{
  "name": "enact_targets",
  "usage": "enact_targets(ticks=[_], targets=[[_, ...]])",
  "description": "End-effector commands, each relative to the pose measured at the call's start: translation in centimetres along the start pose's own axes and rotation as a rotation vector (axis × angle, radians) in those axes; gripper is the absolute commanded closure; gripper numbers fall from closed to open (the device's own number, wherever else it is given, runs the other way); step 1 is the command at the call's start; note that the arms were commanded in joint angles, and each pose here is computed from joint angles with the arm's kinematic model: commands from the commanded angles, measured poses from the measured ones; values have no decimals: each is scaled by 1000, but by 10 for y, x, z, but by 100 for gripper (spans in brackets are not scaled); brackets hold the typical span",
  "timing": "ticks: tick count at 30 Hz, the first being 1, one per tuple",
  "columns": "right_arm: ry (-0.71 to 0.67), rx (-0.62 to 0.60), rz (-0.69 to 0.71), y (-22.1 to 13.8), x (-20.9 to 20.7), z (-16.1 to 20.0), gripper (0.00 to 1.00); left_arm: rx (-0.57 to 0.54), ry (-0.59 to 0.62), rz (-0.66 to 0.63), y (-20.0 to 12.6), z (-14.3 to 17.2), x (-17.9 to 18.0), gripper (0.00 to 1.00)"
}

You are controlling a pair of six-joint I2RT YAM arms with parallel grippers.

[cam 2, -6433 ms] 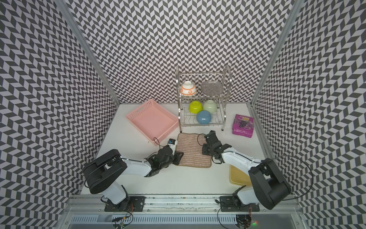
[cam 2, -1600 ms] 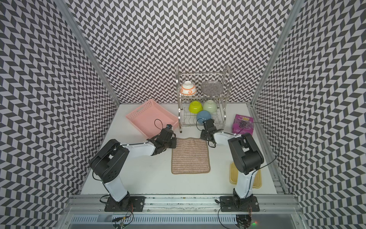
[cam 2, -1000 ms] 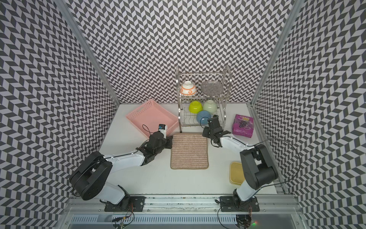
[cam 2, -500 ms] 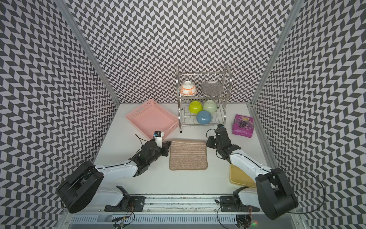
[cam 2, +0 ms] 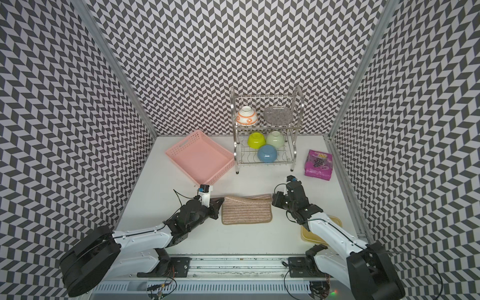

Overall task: Fold the square dishcloth
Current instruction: Fold the cleaning item at the center of the board.

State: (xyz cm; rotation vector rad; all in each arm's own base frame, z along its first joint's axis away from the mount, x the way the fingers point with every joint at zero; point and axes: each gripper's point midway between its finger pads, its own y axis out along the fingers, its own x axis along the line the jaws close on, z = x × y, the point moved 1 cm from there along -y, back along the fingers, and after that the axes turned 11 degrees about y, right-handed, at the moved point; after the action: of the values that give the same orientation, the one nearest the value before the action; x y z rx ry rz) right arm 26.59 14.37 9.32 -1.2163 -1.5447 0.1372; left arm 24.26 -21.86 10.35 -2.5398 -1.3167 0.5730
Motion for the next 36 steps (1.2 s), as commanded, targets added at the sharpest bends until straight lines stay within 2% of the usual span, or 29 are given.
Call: enact_targets(ticks=[1, 16, 31, 33, 36], targets=[[-3, 11, -41, -4, 6, 7, 100, -20, -36, 4, -5, 4, -1, 100], [-35, 72, -15, -9, -2, 38, 100, 35, -56, 25, -14, 33, -9, 100], [-31, 93, 47, 4, -19, 47, 100, 95, -73, -9, -17, 57, -2, 100], [-29, 100, 52, 4, -22, 49, 100, 107, -77, -4, -16, 60, -3, 95], [-24, 109, 54, 4, -24, 53, 95, 118, -85, 17, -17, 62, -7, 78]])
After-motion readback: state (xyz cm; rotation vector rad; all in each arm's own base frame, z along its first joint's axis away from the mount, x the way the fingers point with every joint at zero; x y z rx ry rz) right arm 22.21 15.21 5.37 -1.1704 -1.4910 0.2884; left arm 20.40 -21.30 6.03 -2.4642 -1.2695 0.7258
